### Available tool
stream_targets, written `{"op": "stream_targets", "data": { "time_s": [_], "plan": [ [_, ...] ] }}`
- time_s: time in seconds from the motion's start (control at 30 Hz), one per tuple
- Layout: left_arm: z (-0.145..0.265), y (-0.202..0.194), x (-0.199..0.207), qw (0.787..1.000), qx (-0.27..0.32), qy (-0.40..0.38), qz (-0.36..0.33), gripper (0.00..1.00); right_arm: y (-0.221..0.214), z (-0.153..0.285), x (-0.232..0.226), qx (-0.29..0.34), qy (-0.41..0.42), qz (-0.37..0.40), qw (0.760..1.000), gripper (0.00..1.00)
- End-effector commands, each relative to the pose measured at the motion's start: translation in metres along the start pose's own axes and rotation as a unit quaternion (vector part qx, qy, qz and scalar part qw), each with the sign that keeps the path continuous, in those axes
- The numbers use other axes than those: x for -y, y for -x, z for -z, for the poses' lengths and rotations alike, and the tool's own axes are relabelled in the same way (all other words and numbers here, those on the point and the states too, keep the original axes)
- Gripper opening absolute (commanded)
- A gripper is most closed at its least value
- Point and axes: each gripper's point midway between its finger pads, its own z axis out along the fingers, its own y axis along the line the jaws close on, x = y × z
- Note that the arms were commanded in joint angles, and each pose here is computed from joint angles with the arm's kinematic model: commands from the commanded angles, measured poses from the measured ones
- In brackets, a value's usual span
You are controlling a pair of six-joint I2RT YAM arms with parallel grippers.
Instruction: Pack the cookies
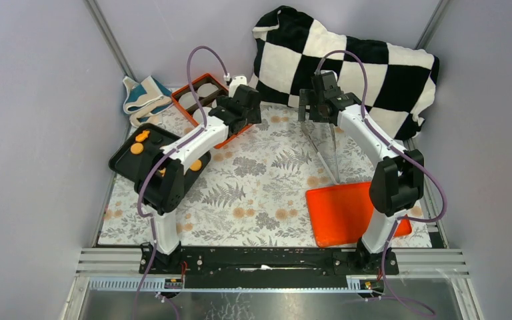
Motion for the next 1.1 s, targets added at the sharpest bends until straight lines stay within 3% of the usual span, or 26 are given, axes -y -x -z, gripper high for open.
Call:
{"op": "stream_targets", "data": {
  "time_s": [0.0,0.07,0.13,0.2,0.27,0.4,0.47,0.7,0.87,1.07],
  "plan": [
    [-0.023,-0.003,-0.005,0.999,-0.004,0.039,-0.021,0.92,0.009,0.015,-0.005,0.014,0.019,-0.013,1.0,1.0],
    [-0.038,-0.009,-0.005,0.999,-0.014,0.045,-0.026,0.79,0.008,0.019,-0.008,0.015,0.031,-0.015,0.999,1.0],
    [-0.054,-0.014,-0.007,0.998,-0.025,0.048,-0.023,0.52,0.007,0.023,-0.013,0.017,0.048,-0.02,0.998,1.0],
    [-0.07,-0.018,-0.012,0.998,-0.04,0.048,-0.013,0.37,0.001,0.026,-0.018,0.013,0.068,-0.025,0.997,1.0],
    [-0.084,-0.02,-0.017,0.998,-0.049,0.049,0.001,0.38,-0.002,0.031,-0.022,0.013,0.084,-0.031,0.996,1.0],
    [-0.103,-0.02,-0.031,0.996,-0.06,0.061,0.017,0.55,-0.008,0.036,-0.022,0.011,0.093,-0.033,0.995,1.0],
    [-0.109,-0.017,-0.039,0.996,-0.055,0.073,0.016,0.58,-0.012,0.038,-0.02,0.01,0.091,-0.033,0.995,1.0],
    [-0.13,-0.045,-0.039,0.992,-0.103,0.073,0.017,0.57,-0.017,0.042,-0.022,0.008,0.1,-0.04,0.994,1.0],
    [-0.113,-0.091,-0.028,0.986,-0.156,0.044,0.028,0.54,-0.018,0.045,-0.021,0.011,0.101,-0.042,0.994,1.0],
    [-0.051,-0.146,-0.006,0.978,-0.205,0.02,0.007,0.52,-0.018,0.046,-0.018,0.012,0.095,-0.045,0.994,1.0]
  ]
}}
